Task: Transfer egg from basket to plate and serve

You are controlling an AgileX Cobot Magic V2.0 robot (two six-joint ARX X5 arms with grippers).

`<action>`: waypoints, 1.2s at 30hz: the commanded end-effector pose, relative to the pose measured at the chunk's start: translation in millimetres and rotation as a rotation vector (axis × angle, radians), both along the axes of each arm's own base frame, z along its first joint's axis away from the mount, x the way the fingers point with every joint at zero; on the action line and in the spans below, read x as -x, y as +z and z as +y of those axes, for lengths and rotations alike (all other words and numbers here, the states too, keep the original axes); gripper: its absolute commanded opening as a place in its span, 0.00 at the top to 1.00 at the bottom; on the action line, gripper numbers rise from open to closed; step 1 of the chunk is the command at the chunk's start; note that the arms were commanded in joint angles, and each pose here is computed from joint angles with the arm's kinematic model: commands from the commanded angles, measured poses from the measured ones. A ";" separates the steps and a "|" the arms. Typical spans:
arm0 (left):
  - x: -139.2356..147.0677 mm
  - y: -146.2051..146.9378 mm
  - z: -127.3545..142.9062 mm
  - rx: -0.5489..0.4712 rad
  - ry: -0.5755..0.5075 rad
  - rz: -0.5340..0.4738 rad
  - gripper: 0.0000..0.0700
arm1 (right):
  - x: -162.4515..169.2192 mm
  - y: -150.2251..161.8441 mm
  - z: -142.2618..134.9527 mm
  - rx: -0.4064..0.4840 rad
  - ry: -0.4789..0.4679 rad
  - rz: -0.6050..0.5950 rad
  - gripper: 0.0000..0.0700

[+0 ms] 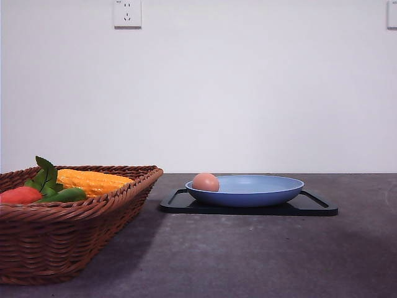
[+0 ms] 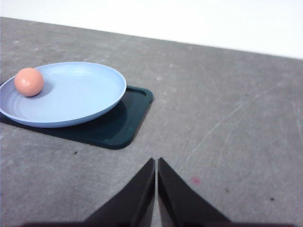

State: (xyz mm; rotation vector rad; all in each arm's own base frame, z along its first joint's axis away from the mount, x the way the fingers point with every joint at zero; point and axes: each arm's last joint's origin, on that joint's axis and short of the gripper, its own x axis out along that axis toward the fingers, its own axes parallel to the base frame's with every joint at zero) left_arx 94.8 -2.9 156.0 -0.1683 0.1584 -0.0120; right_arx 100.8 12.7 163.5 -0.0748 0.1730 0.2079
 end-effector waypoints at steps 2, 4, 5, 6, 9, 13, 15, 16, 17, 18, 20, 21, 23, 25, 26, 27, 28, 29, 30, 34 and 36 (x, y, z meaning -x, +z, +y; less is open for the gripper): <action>-1.2 -9.8 -0.1 0.002 -0.005 0.031 1.00 | 0.3 -4.9 -0.2 0.020 0.013 -0.008 1.00; -1.2 -9.8 -0.1 0.002 -0.005 0.031 1.00 | 0.8 -8.6 0.0 0.013 0.035 -0.007 1.00; -1.2 -9.8 -0.1 0.002 -0.005 0.031 1.00 | 1.0 -11.1 0.1 0.010 0.046 -0.005 1.00; -1.2 -9.8 -0.1 0.002 -0.005 0.031 1.00 | 1.3 -13.5 0.0 0.007 0.052 0.002 1.00; -1.2 -9.8 -0.1 0.002 -0.005 0.031 1.00 | 3.1 -17.5 -0.4 0.007 0.057 0.035 1.00; -1.2 -9.8 -0.1 0.002 -0.005 0.031 1.00 | 4.4 -15.7 -0.9 0.006 0.053 0.011 1.00; -1.2 -9.8 -0.1 0.002 -0.005 0.031 1.00 | 5.6 -13.7 -1.0 0.006 0.051 -0.015 1.00; -1.2 -9.8 -0.1 0.002 -0.005 0.031 1.00 | 5.9 -13.2 -1.0 0.009 0.051 -0.022 1.00; -1.2 -9.8 -0.1 0.002 -0.005 0.031 1.00 | 5.8 -13.2 -1.1 0.012 0.051 -0.022 1.00; -1.2 -9.8 -0.1 0.002 -0.005 0.031 1.00 | 5.8 -13.2 -1.1 0.010 0.049 -0.022 1.00; -1.2 -9.8 -0.1 0.002 -0.005 0.031 1.00 | 5.8 -13.1 -1.1 -0.006 0.047 -0.020 1.00; -1.2 -9.8 -0.1 0.002 -0.005 0.031 1.00 | 5.8 -12.9 -1.0 -0.016 0.047 -0.019 1.00; -1.2 -9.8 -0.1 0.002 -0.005 0.031 1.00 | 5.8 -12.8 -0.9 -0.033 0.045 -0.016 1.00; -1.2 -9.8 -0.1 0.002 -0.005 0.031 1.00 | 5.6 -12.4 -1.2 -0.032 0.034 -0.021 1.00; -1.2 -9.8 -0.1 0.002 -0.005 0.031 1.00 | 5.5 -12.1 -1.6 -0.030 0.023 -0.025 1.00; -1.2 -9.8 -0.1 0.002 -0.005 0.031 1.00 | 5.4 -11.9 -2.0 -0.027 0.007 -0.027 1.00; -1.2 -9.8 -0.1 0.002 -0.005 0.031 1.00 | 5.3 -11.9 -2.4 -0.026 -0.006 -0.028 1.00; -1.2 -9.8 -0.1 0.002 -0.005 0.031 1.00 | 5.2 -11.9 -2.7 -0.023 -0.018 -0.028 1.00; -1.2 -9.8 -0.1 0.002 -0.005 0.031 1.00 | 5.1 -11.9 -3.1 -0.021 -0.033 -0.028 1.00; -1.2 -9.8 -0.1 0.002 -0.005 0.031 1.00 | 4.8 -11.9 -5.4 -0.008 -0.110 -0.030 1.00; -1.2 -9.8 -0.1 0.002 -0.005 0.031 1.00 | 4.7 -11.9 -6.5 -0.002 -0.146 -0.031 1.00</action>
